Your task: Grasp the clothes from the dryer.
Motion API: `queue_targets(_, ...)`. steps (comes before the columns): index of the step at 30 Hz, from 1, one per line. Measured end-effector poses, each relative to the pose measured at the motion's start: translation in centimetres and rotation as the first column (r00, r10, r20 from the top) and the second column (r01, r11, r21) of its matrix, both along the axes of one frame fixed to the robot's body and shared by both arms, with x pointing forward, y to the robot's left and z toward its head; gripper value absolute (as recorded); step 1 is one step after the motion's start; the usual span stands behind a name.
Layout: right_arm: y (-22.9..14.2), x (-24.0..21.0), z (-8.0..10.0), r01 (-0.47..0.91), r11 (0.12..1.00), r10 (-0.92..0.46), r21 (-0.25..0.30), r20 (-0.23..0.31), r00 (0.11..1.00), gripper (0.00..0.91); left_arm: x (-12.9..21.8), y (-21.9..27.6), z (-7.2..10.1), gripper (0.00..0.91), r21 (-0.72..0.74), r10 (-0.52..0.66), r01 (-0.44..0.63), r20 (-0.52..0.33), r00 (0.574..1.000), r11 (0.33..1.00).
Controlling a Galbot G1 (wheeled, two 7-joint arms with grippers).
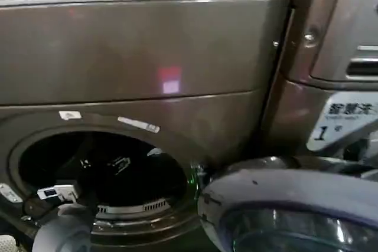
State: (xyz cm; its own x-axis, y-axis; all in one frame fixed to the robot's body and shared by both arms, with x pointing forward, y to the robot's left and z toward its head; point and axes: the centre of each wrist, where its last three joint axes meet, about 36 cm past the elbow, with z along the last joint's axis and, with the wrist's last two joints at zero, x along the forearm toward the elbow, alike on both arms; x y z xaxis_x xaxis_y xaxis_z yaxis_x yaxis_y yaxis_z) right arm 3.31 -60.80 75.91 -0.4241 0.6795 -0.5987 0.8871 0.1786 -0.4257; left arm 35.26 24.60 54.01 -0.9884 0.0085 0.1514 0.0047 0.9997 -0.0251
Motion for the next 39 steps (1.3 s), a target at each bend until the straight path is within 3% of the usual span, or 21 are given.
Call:
queue_targets(19,0.1,-0.6,0.7,0.016,1.000,-0.015,-0.017,0.005,1.000,0.907,2.9,-0.4,-0.5,0.907,-0.007,-0.002,0.002,0.009,1.000,1.000)
queue_targets(39,0.4,-0.5,1.2,-0.006,1.000,0.006,-0.027,0.008,1.000,0.907,13.0,-1.6,-2.4,0.907,0.004,0.006,-0.006,0.029,1.000,1.000)
